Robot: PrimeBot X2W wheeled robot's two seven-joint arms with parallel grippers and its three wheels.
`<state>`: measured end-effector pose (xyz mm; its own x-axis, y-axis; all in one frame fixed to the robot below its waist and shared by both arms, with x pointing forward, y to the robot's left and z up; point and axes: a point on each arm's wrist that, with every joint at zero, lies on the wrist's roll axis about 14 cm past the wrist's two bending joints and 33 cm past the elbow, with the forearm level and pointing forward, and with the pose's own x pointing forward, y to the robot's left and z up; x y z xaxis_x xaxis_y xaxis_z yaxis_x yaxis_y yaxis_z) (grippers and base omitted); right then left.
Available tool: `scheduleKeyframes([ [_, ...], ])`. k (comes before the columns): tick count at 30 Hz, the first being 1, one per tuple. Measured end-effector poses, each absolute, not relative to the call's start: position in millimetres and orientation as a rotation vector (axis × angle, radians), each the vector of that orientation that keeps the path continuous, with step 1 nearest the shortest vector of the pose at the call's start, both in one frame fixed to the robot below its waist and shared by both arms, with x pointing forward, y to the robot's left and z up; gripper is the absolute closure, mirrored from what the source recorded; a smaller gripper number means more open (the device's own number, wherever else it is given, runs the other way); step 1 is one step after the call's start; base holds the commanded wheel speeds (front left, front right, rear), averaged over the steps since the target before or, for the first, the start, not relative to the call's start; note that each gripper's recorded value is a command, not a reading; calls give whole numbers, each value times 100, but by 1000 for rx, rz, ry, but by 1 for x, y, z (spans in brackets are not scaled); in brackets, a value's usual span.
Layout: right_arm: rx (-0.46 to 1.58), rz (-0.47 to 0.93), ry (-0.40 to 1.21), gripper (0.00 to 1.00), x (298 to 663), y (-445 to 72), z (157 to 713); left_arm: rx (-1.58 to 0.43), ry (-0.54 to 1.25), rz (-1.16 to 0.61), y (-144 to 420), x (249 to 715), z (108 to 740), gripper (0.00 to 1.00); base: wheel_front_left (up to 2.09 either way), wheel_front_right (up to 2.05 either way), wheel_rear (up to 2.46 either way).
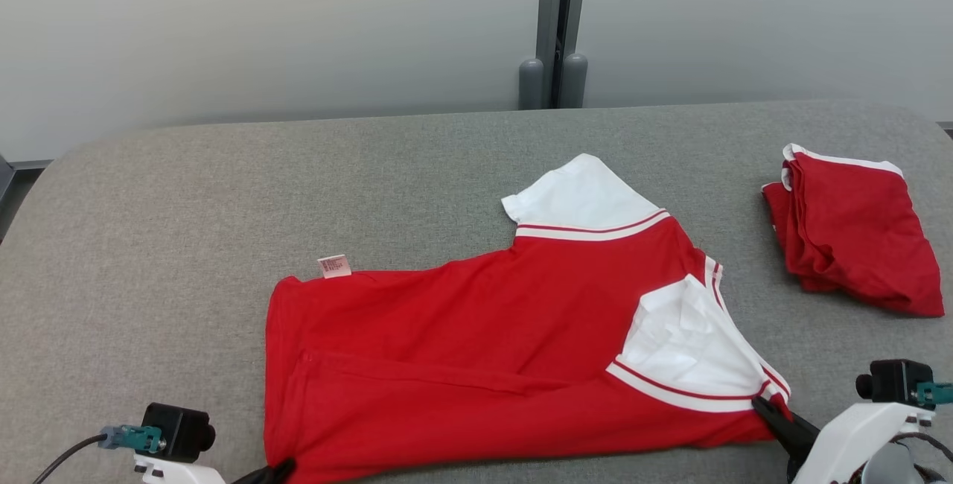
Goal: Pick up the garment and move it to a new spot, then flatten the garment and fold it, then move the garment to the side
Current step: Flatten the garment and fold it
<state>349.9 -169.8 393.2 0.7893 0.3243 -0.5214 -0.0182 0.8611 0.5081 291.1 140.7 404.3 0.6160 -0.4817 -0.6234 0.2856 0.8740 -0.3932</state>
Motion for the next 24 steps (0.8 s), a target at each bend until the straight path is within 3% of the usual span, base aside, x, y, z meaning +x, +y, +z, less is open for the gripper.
scheduleKeyframes([
  [11,510,191,709,100,316,-171,392,-267,853,-445,143,275,400,100,0,0,0],
  [12,508,190,712,96,314,-171,393,-266,864,-448,143,274,399,100,0,0,0],
  [13,507,187,712,50,314,-172,395,-263,874,-450,143,272,397,84,0,0,0],
  [14,509,185,707,0,314,-171,397,-262,881,-451,143,271,396,43,0,0,0],
  [15,508,181,700,0,315,-172,399,-262,884,-448,143,271,396,0,0,0,0],
  [24,485,160,584,0,331,-177,433,-230,805,-393,160,292,404,0,0,0,0],
])
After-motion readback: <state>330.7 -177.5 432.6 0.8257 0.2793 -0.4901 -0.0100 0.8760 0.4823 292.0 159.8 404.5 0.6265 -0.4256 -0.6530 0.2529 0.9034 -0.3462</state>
